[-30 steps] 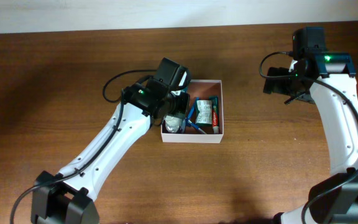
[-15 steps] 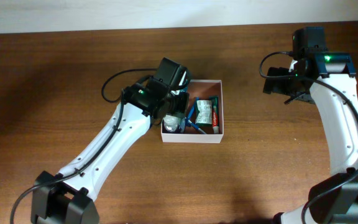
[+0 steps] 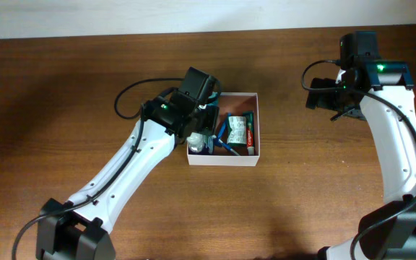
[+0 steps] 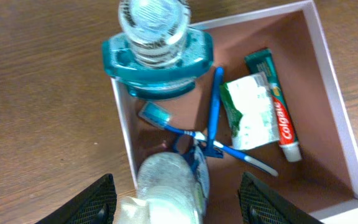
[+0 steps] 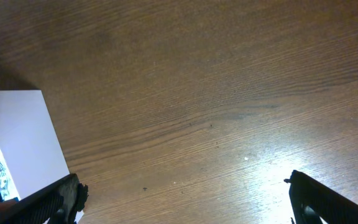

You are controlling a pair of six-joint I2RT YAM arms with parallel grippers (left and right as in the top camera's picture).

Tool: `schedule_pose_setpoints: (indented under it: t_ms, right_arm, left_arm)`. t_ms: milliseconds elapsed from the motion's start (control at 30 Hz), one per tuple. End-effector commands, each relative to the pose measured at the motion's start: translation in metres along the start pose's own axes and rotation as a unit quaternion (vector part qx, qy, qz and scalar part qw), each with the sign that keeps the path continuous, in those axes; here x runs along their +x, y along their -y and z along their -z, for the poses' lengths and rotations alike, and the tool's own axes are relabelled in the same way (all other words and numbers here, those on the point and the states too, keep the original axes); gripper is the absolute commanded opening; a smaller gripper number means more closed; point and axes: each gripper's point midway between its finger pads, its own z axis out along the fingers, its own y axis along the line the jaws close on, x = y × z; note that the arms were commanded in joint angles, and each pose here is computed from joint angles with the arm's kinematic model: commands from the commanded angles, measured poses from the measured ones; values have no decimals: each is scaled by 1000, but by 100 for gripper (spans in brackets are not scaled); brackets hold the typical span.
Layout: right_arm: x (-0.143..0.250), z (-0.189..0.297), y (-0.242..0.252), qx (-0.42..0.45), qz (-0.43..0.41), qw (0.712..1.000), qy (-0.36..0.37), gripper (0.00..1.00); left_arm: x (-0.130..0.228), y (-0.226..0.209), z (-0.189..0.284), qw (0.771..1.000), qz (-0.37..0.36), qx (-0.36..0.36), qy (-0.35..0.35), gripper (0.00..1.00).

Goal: Pack container
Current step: 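Open the left gripper and raise it left away from the box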

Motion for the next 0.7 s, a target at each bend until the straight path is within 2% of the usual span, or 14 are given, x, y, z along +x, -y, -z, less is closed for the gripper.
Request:
schedule_pose_setpoints:
  t_ms: [0, 167, 400, 600, 667]
  right_arm:
    - [-4, 5, 3, 4, -3, 1000, 10, 98]
    - [-4, 5, 3, 4, -3, 1000, 10, 98]
    - [-4, 5, 3, 4, -3, 1000, 10, 98]
    - [-3, 5, 3, 5, -3, 1000, 10, 98]
    - [-3, 5, 3, 5, -4, 1000, 10, 98]
  left_arm:
    - [-9, -7, 11, 1000, -3, -18, 24, 64]
    - [-14, -9, 11, 999, 2, -19, 34, 65]
    - [-26, -61, 22, 990, 114, -65, 57, 64]
    - [-29, -99, 38, 981, 184, -28, 61, 65]
    - [-28, -113, 39, 978, 197, -36, 60, 65]
